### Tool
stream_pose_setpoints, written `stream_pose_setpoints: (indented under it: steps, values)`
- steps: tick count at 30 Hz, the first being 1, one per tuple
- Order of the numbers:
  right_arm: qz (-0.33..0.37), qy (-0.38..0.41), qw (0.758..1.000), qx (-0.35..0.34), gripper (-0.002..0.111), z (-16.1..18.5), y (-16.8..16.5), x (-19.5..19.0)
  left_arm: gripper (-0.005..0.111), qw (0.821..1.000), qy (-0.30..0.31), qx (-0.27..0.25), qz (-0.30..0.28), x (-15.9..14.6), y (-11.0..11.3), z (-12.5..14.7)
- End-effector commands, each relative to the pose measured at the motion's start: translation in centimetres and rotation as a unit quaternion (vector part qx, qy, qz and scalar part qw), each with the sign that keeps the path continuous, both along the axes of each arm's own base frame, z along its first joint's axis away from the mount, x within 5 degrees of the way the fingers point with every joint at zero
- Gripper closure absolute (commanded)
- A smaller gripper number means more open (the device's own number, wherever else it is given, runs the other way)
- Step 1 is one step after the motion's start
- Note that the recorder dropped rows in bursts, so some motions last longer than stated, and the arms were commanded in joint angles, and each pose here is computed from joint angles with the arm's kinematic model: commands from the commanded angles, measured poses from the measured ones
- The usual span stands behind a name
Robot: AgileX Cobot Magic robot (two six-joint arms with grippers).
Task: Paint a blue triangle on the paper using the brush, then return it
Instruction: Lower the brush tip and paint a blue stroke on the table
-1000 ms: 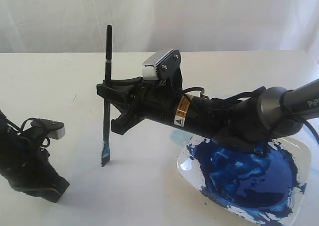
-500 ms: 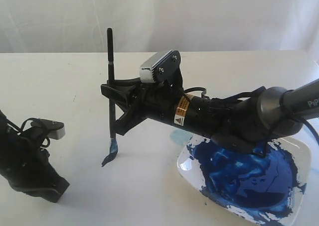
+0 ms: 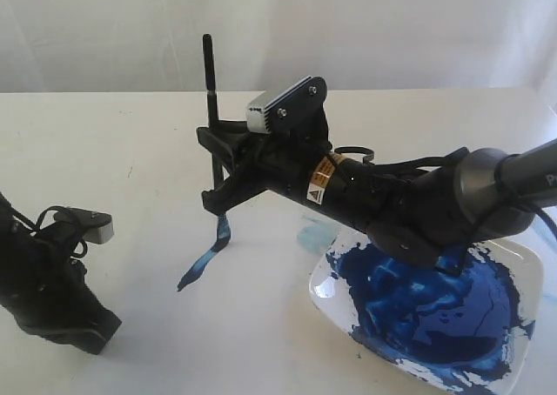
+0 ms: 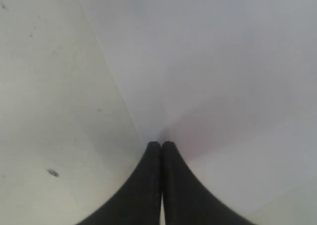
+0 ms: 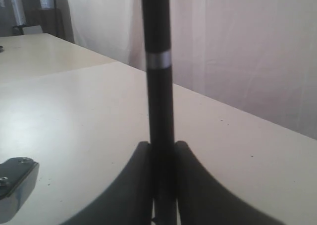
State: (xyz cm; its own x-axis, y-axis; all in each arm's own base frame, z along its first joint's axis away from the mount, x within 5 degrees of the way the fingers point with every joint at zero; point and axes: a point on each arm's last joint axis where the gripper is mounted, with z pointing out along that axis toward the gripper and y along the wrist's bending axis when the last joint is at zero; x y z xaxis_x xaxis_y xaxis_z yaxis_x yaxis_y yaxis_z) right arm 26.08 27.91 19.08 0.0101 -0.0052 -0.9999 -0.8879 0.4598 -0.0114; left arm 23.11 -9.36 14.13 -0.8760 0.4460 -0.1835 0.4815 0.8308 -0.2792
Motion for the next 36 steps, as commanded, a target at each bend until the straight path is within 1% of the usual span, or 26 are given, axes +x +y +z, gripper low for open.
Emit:
stream_pose_setpoints:
  steps: [1, 9, 15, 20, 23, 25, 27, 30, 31, 33, 36]
  values:
    - [-0.031, -0.018, 0.999, -0.003, 0.108, 0.5, -0.3, 0.5, 0.107, 1.0, 0.014, -0.002, 0.001, -0.4, 0.0, -0.1]
    - [-0.043, -0.04, 0.998, -0.015, 0.108, 0.5, -0.4, 0.6, 0.107, 1.0, 0.014, -0.002, 0.001, -0.4, 0.0, -0.1]
    - [-0.062, -0.039, 0.997, -0.01, 0.108, 0.7, -0.6, 0.9, 0.107, 1.0, 0.014, -0.002, 0.001, -0.4, 0.0, -0.1]
    - [-0.061, -0.052, 0.997, 0.0, 0.108, 2.3, -0.8, 0.6, 0.107, 1.0, 0.014, -0.002, 0.001, -0.4, 0.0, -0.1]
    - [-0.053, -0.059, 0.997, -0.023, 0.108, 3.3, -1.1, 0.1, 0.107, 1.0, 0.013, -0.002, 0.001, -0.4, 0.1, -0.1]
    - [-0.049, -0.049, 0.996, -0.051, 0.108, 4.0, -1.4, -0.2, 0.107, 1.0, 0.013, -0.002, 0.001, -0.4, 0.1, -0.1]
    - [-0.047, -0.02, 0.996, -0.072, 0.108, 4.5, -1.7, -0.6, 0.107, 1.0, 0.013, -0.002, 0.001, -0.4, 0.1, -0.1]
    - [-0.051, 0.043, 0.996, -0.066, 0.108, 5.6, -2.0, -1.4, 0.107, 1.0, 0.013, -0.002, 0.001, -0.4, 0.1, -0.1]
    - [-0.052, 0.052, 0.995, -0.065, 0.108, 6.0, -2.0, -1.8, 0.107, 1.0, 0.013, -0.002, 0.001, -0.4, 0.1, -0.1]
    - [-0.042, 0.047, 0.996, -0.066, 0.108, 6.9, -1.7, -2.8, 0.107, 1.0, 0.013, -0.002, 0.001, -0.4, 0.1, -0.1]
    - [-0.014, 0.038, 0.998, -0.049, 0.108, 7.7, -0.3, -4.7, 0.107, 1.0, 0.012, -0.002, 0.001, -0.4, 0.1, -0.1]
